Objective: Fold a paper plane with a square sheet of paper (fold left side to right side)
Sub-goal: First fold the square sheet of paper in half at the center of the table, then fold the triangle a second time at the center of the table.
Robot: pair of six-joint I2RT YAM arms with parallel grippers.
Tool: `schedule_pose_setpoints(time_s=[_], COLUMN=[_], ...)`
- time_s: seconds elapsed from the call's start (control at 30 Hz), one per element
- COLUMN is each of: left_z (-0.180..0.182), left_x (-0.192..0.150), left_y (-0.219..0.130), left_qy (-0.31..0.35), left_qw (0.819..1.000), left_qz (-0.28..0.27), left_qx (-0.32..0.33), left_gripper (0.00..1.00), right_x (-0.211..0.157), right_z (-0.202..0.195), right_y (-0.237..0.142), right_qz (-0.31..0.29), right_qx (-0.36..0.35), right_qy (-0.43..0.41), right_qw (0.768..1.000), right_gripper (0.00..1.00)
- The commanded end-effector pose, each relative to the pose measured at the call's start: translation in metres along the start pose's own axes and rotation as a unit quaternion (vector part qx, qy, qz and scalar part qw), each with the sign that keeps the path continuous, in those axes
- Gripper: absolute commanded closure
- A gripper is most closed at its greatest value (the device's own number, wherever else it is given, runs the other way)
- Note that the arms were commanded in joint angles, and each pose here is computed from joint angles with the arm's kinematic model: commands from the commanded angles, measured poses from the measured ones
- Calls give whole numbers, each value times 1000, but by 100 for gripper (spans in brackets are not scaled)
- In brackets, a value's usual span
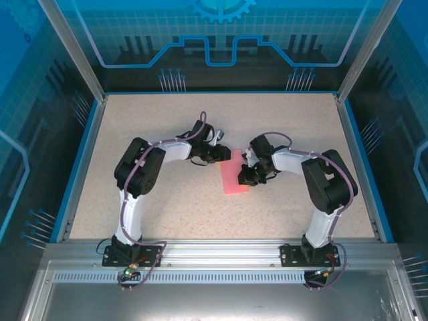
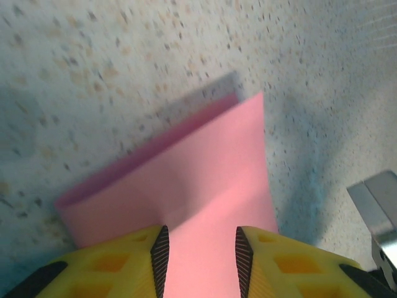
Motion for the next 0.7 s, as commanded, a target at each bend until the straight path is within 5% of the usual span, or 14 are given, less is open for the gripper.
schedule_pose_setpoints(time_s=[0.0,0.33,0.67], left_z=[19,39,-8], left_x=[17,35,39], left_y=[3,5,-50], left_qy=[3,-18,13], left_qw=[999,998,997], left_qz=[-17,-34,-68], left_qx=[44,59,18], left_gripper=[63,62,56], right_x=[-35,-40,-26], right_z=[-30,-19,11], right_y=[28,25,11], right_qz=[72,76,48], right_qx=[-102,-65,25], right_qy=[32,28,-12], right_qw=[992,995,998], right_gripper=[93,92,87])
Point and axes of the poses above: each hand's point on the last joint's axis, 136 mm out from that joint toward the fingers, its own y axis out along the fingers, its own z axis along the line the jaws close on, x = y × z, the point moved 9 cm from there along -y, back along the fingers, and after that the axes turned 3 degrees about -y, right-handed, at the moved point
